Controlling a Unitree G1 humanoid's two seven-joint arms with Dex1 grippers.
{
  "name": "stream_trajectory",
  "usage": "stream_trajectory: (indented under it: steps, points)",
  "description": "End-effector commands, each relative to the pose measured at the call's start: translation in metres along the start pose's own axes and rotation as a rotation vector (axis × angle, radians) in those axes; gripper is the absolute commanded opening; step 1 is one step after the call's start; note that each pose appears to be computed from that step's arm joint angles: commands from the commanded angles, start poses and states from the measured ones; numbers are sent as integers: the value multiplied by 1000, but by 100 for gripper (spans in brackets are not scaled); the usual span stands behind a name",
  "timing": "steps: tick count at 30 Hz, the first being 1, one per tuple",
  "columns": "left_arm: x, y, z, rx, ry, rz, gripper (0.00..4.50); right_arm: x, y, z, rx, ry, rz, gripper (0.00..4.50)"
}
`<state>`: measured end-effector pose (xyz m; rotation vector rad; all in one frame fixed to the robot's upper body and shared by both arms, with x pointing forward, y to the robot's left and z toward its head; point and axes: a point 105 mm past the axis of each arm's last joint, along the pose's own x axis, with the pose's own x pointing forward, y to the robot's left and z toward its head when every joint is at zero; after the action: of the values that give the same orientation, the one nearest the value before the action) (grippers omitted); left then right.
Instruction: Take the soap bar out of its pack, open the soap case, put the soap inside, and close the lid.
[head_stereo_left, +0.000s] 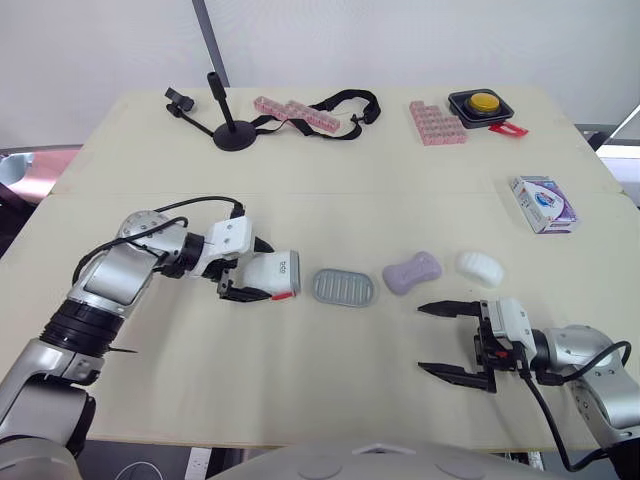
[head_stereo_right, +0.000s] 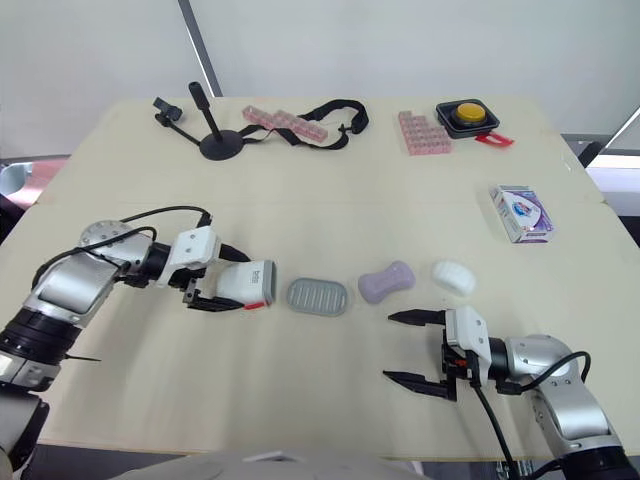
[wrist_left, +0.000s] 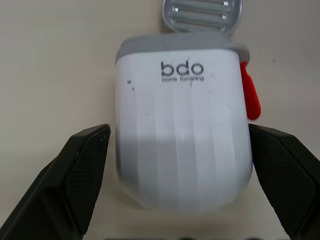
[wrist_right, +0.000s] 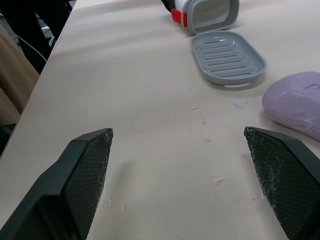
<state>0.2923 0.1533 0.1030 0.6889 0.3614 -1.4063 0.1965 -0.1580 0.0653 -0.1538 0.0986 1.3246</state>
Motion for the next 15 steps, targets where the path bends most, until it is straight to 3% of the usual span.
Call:
stream_trajectory:
  steps: [1,9,15]
  points:
    - [-17,7,13,49,-62,81,450,-2,-3,10,-36,-11,-7,450]
    - [-56,14,55,-8,-398,417,450,3,-6,20,-46,-27,-25,450]
    - [-57,-43,46,-85,-435,481,450,1,-10,26,-59,-25,-18,450]
